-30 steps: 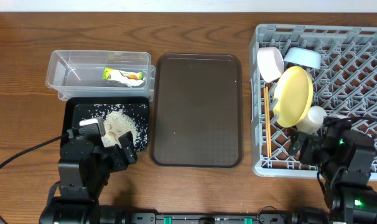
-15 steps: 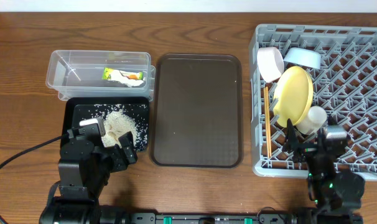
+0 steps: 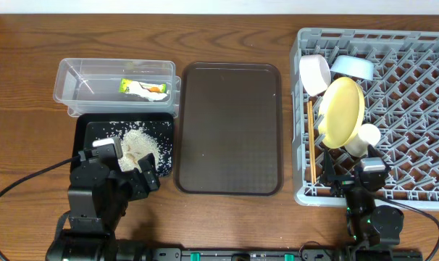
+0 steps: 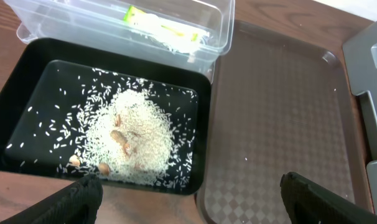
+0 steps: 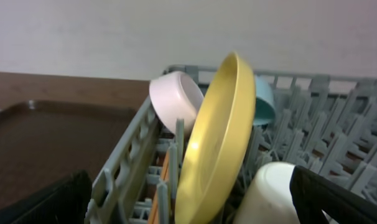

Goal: Sort waste into correct bins and load items into the dishwasher rack

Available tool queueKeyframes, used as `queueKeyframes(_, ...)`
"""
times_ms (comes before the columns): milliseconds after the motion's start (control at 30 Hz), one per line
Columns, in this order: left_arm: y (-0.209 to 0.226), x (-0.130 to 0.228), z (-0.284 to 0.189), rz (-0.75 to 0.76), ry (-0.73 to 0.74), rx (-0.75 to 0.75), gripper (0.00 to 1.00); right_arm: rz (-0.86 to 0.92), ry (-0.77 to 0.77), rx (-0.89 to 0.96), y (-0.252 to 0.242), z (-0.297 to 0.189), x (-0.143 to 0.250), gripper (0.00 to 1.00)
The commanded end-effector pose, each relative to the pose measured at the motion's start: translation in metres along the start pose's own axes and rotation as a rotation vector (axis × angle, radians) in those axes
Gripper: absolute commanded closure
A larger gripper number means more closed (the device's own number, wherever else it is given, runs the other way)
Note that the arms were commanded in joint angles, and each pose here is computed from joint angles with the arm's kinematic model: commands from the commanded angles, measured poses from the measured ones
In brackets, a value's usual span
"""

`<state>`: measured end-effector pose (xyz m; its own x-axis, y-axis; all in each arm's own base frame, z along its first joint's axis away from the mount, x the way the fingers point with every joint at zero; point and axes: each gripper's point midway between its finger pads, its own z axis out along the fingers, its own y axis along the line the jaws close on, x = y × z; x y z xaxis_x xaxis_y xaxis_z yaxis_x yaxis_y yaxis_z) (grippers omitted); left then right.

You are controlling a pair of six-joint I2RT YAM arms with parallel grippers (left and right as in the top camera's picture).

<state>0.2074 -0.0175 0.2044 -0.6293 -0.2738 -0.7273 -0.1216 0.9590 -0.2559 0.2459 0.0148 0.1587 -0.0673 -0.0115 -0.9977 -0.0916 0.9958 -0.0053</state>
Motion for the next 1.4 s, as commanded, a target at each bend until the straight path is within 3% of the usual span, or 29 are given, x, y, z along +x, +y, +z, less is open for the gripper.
queueKeyframes(0, 0.002, 0.003, 0.002, 0.007, 0.008, -0.003, 0.06, -0.02, -0.005, -0.009, 0.002, 0.0, -0.001, 0.01)
queueKeyframes(1200, 0.01, 0.009, -0.001, 0.011, 0.016, -0.045, 0.06, -0.02, -0.003, -0.008, 0.002, 0.0, 0.0, 0.01)
queueKeyframes(1367, 0.018, 0.01, -0.001, 0.094, -0.044, -0.066, 0.06, -0.02, -0.003, -0.008, 0.002, 0.0, 0.0, 0.01)
